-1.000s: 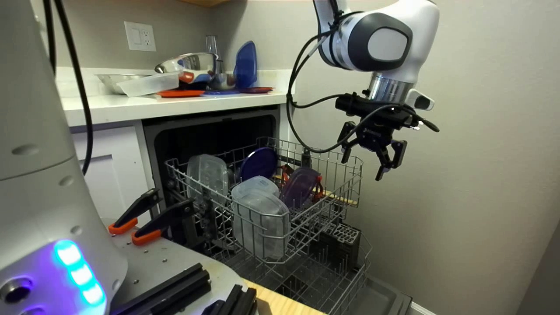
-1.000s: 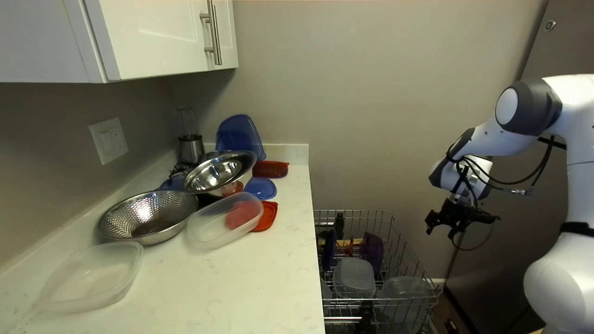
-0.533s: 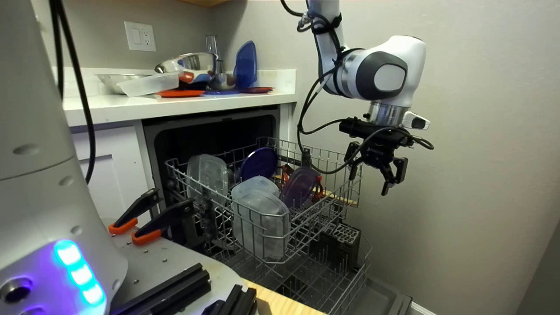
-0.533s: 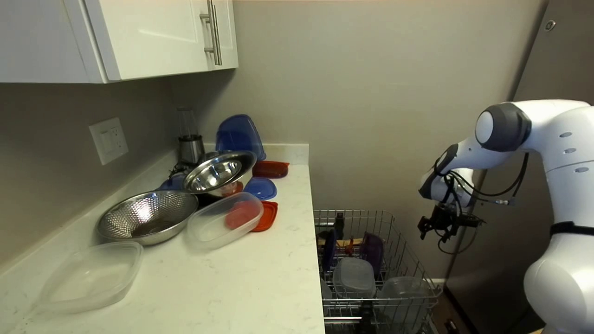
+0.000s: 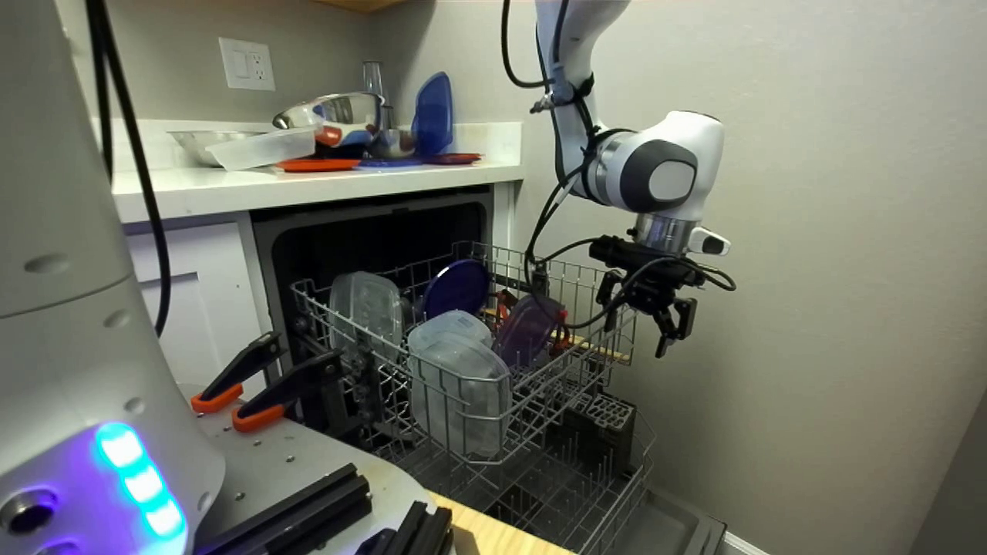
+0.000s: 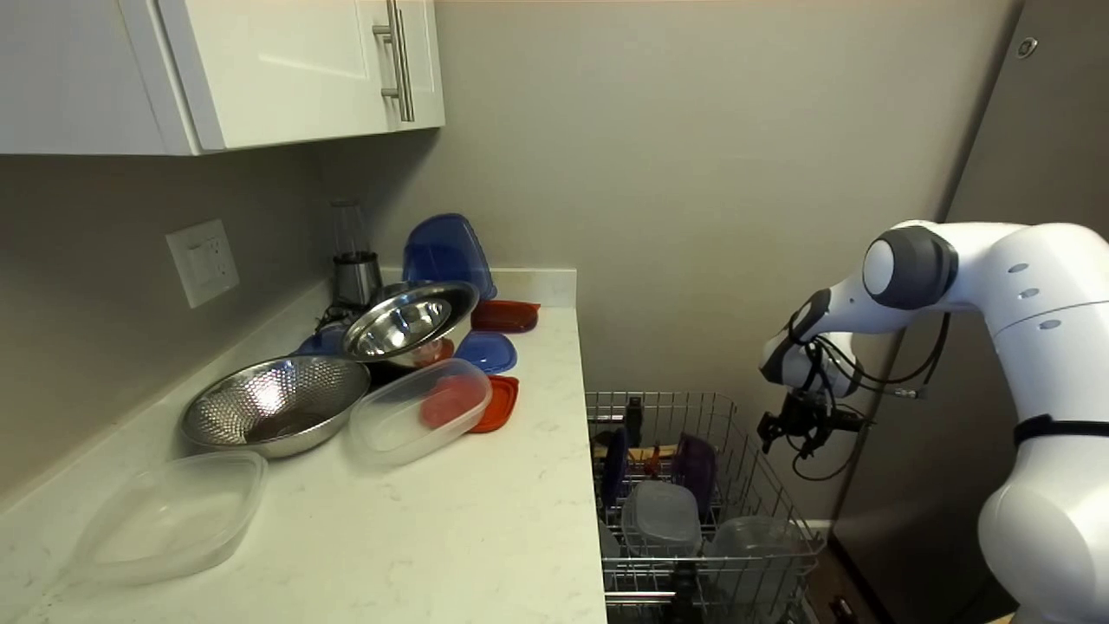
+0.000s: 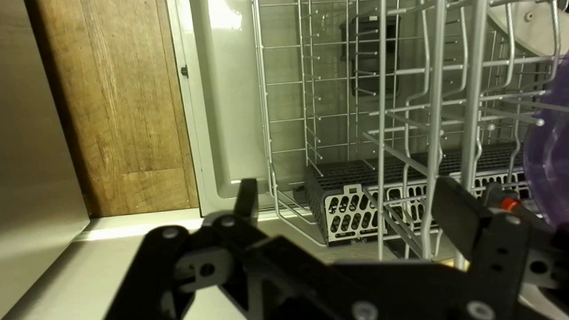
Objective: Push the rack in the dishwasher backwards.
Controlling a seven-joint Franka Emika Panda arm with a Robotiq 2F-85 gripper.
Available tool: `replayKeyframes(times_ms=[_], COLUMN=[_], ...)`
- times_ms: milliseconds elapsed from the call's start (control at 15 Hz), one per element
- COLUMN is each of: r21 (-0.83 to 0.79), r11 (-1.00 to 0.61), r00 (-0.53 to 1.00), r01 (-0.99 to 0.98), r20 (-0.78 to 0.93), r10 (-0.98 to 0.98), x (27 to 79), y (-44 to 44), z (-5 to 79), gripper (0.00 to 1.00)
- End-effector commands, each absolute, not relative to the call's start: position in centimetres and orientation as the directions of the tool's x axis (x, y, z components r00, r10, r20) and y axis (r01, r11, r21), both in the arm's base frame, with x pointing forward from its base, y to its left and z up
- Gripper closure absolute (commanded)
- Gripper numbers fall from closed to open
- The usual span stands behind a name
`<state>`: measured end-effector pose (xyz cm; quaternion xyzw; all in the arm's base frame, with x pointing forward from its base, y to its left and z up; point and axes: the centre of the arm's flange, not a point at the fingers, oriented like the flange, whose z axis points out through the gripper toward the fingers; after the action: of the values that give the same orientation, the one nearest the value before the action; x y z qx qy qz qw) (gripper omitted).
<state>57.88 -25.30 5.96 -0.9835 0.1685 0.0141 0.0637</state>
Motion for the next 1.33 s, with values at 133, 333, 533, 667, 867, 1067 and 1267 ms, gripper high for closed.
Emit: replayKeyframes(times_ms=[133,333,533,667,867,1067,1267], r21=[-0.065,-0.055,-0.072,-0.085,-0.092,-0.082,-0.065], r11=[-0.944,-0.949,-0.955,-0.956,-0.957,-0.961,-0.966], r00=[0.946,0.951,0.958,0.96,0.962,0.964,0.968], r01=[-0.323,-0.309,-0.288,-0.281,-0.274,-0.264,-0.251], r20=[-0.02,-0.009,-0.008,-0.013,-0.03,-0.029,-0.033], r10=[-0.322,-0.309,-0.288,-0.281,-0.273,-0.262,-0.249], x=[59.7,60.4,61.0,61.3,61.5,61.6,62.0], y=[-24.8,-24.3,-23.3,-22.5,-21.1,-20.4,-18.9], z=[3.9,3.7,4.2,4.6,4.9,5.0,5.1], gripper=[0.0,0.0,0.0,0.0,0.0,0.0,0.0])
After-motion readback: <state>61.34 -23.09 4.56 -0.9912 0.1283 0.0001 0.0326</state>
